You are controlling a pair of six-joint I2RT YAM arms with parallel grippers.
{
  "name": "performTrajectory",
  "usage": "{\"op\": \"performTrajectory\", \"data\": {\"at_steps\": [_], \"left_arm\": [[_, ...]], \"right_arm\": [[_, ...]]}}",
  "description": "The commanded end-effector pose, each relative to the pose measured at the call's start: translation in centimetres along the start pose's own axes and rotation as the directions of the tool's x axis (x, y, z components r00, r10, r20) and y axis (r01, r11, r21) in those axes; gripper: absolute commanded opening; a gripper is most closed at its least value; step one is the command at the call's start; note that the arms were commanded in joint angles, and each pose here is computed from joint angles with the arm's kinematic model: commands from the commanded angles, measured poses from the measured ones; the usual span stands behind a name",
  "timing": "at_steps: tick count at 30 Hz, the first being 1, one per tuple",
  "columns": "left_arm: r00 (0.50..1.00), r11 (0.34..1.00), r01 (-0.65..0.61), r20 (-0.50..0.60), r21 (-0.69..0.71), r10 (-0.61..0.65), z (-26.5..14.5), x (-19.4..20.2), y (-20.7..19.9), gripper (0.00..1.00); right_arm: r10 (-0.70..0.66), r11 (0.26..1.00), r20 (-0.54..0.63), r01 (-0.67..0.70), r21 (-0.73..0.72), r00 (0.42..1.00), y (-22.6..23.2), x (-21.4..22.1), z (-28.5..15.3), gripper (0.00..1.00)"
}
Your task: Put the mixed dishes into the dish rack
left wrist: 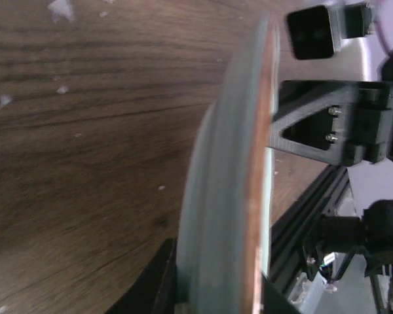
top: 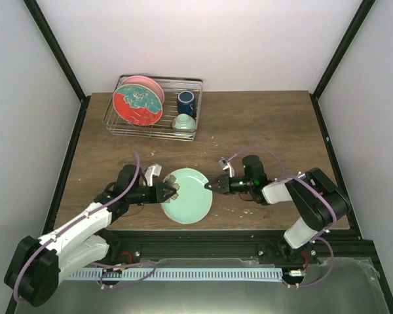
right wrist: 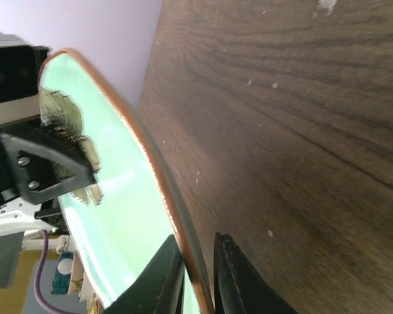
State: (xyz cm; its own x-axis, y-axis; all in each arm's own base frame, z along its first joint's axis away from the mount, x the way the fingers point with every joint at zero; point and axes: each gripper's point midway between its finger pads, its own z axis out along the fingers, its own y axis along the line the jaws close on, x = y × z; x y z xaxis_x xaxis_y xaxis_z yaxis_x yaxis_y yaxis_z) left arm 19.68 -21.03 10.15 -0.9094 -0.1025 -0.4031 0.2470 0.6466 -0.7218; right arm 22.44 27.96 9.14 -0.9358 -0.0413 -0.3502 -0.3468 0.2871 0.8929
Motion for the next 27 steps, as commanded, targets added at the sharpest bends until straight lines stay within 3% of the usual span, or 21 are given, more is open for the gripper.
{"op": "performTrajectory", "data": {"at_steps": [1,5,19,23,27], "left_arm": [[0.999,0.998,-0.040,0.016,0.044,0.040,-0.3,-0.5,-1.3,0.11],[0.999,0.998,-0.051,0.022,0.045,0.050,-0.4,-0.7,-1.6,0.00],[0.995,0.989,-0.077,0.049,-0.128,0.084,-2.3,-2.8,0.3,0.00],[0.985,0.956,-0.136,0.072,-0.260,0.159,-4.3,-5.9,0.2,0.00],[0.952,0.881,-0.244,0.073,-0.405,0.297,-7.2,-10.7,-1.7,0.00]], "right_arm": [[-0.096,0.992,0.000,0.096,-0.087,0.995,2.4,-0.9,-0.2,0.15],[-0.094,0.992,-0.001,0.093,-0.085,0.996,2.3,-0.6,-0.2,0.16],[-0.111,0.994,0.025,0.111,0.005,0.994,1.3,0.5,-2.5,0.41],[-0.139,0.984,0.051,0.132,0.121,0.989,0.6,0.1,-3.4,0.46],[-0.152,0.968,0.063,0.135,0.213,0.986,-0.2,-0.3,-4.0,0.46]]}}
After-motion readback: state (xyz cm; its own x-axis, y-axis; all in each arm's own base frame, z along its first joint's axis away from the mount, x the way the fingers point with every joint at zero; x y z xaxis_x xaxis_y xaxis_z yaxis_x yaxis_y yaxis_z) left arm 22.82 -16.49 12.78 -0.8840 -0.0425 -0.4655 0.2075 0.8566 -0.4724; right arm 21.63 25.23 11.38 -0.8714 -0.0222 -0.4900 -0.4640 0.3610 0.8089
